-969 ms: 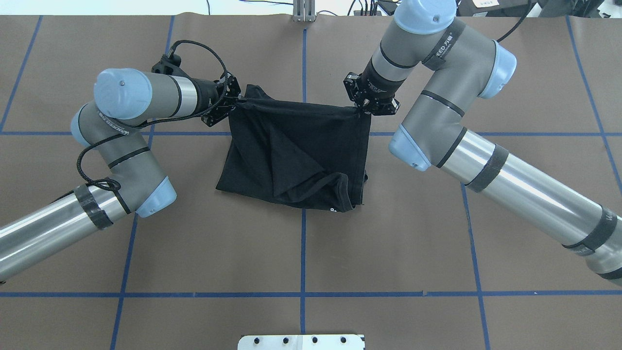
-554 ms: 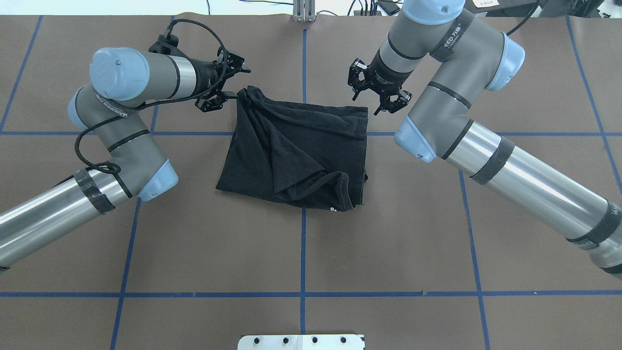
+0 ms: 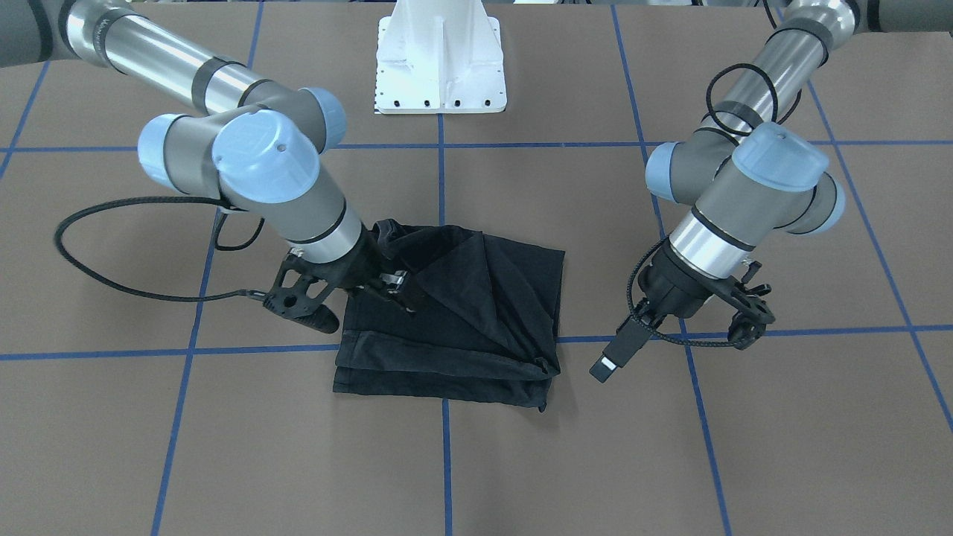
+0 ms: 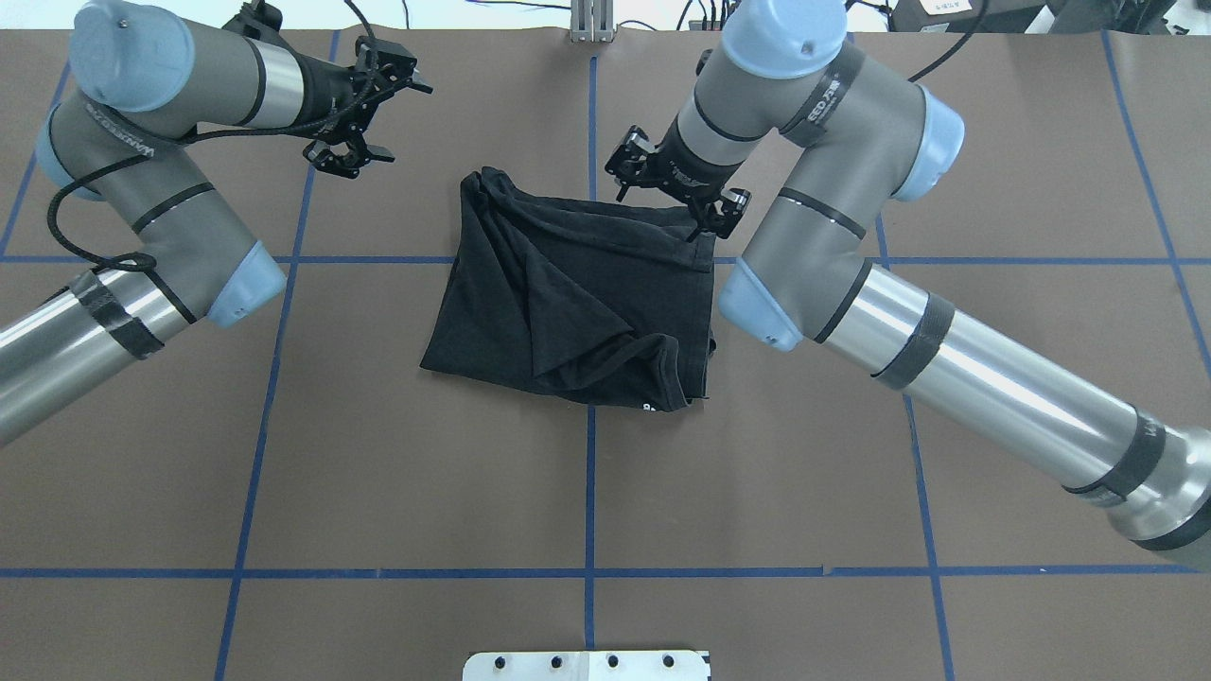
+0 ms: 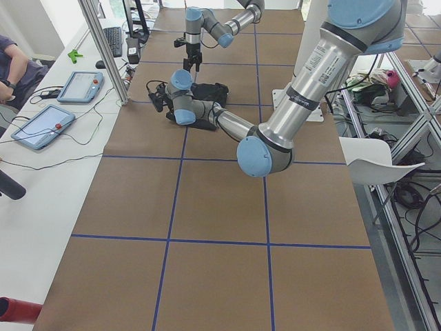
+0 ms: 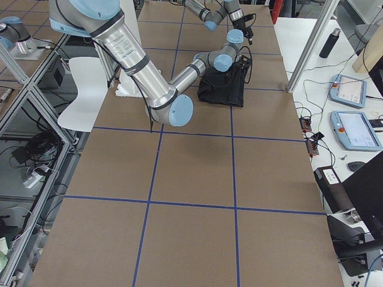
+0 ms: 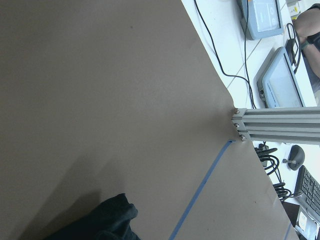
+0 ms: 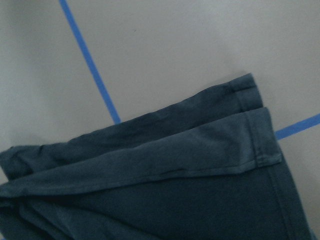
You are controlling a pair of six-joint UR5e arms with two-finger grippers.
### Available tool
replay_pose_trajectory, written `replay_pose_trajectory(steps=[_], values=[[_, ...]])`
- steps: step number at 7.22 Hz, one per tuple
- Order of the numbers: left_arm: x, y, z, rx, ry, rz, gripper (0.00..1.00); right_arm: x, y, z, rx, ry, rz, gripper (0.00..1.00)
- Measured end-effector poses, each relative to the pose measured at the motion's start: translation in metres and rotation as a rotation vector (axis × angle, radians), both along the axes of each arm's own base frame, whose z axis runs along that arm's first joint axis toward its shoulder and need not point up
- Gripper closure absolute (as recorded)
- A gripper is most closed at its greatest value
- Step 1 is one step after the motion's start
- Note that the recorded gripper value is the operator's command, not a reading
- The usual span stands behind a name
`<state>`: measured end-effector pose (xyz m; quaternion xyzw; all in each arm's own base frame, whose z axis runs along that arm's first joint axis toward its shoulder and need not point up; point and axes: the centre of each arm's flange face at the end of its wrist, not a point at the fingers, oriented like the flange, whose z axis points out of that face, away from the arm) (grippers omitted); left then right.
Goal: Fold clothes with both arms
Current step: 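Withdraw the left gripper while the right gripper moves down onto the folded shirt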
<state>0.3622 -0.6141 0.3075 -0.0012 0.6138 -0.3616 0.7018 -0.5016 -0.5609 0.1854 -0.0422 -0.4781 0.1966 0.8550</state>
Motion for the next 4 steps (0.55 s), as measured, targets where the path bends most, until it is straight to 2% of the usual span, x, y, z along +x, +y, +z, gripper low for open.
replay_pose_trajectory(steps=[2, 4], values=[[-0.039, 0.048, 0.038, 0.102, -0.065, 0.069, 0.00, -0.057, 0.046, -0.023, 0.201, 0.071, -0.061, 0.09], [-0.059, 0.076, 0.049, 0.136, -0.082, 0.092, 0.00, -0.110, 0.101, -0.047, 0.405, 0.195, -0.154, 0.22]])
